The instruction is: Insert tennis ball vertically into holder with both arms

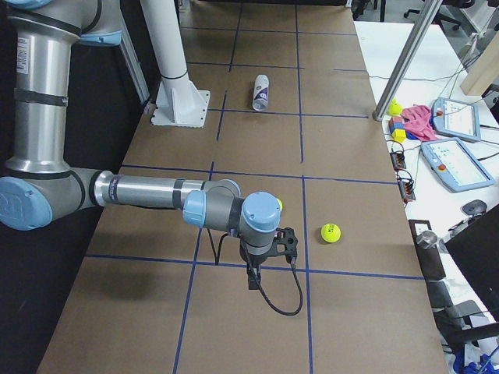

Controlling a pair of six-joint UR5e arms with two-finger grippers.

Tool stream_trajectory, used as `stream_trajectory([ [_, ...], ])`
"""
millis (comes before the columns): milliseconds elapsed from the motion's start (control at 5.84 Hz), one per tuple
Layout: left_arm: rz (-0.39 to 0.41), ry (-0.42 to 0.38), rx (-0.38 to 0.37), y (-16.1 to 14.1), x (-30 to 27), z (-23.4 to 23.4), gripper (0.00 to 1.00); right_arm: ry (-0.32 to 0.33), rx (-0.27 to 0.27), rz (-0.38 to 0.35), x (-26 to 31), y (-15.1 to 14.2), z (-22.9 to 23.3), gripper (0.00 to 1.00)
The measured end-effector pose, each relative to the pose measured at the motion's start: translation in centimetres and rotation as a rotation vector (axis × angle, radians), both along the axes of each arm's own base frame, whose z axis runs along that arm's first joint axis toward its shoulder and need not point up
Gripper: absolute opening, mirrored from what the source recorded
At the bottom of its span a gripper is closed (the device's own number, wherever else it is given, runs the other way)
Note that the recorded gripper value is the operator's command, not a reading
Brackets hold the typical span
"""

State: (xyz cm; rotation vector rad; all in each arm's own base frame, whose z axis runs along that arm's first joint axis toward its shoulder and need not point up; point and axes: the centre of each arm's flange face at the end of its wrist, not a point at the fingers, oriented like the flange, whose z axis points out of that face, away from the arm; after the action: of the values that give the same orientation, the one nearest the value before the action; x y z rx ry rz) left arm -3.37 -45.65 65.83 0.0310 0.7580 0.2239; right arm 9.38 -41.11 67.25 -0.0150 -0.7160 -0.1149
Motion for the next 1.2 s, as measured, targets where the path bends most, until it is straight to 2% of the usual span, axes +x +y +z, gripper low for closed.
stream_trajectory([
  [514,0.002,0.004,0.035,0.4,0.2,-1.9,1.00,0.002,0.002,-0.001,0.0,0.0,0.0,1.00],
  [685,0.004,0.003,0.065,0.2,0.3,-3.4,1.00,0.005,0.023,-0.001,0.0,-0.7,-0.9,1.00],
  [856,0.003,0.004,0.131,-0.4,0.4,-6.6,1.00,0.010,0.082,0.000,0.1,-2.2,-2.7,1.00],
  [1027,0.001,0.009,0.234,-1.9,0.5,-10.6,1.00,0.016,0.161,0.006,0.2,-3.7,-4.5,1.00],
  [1198,-0.003,0.019,0.363,-4.1,0.6,-15.3,1.00,0.017,0.207,0.021,0.2,-4.5,-5.3,1.00],
])
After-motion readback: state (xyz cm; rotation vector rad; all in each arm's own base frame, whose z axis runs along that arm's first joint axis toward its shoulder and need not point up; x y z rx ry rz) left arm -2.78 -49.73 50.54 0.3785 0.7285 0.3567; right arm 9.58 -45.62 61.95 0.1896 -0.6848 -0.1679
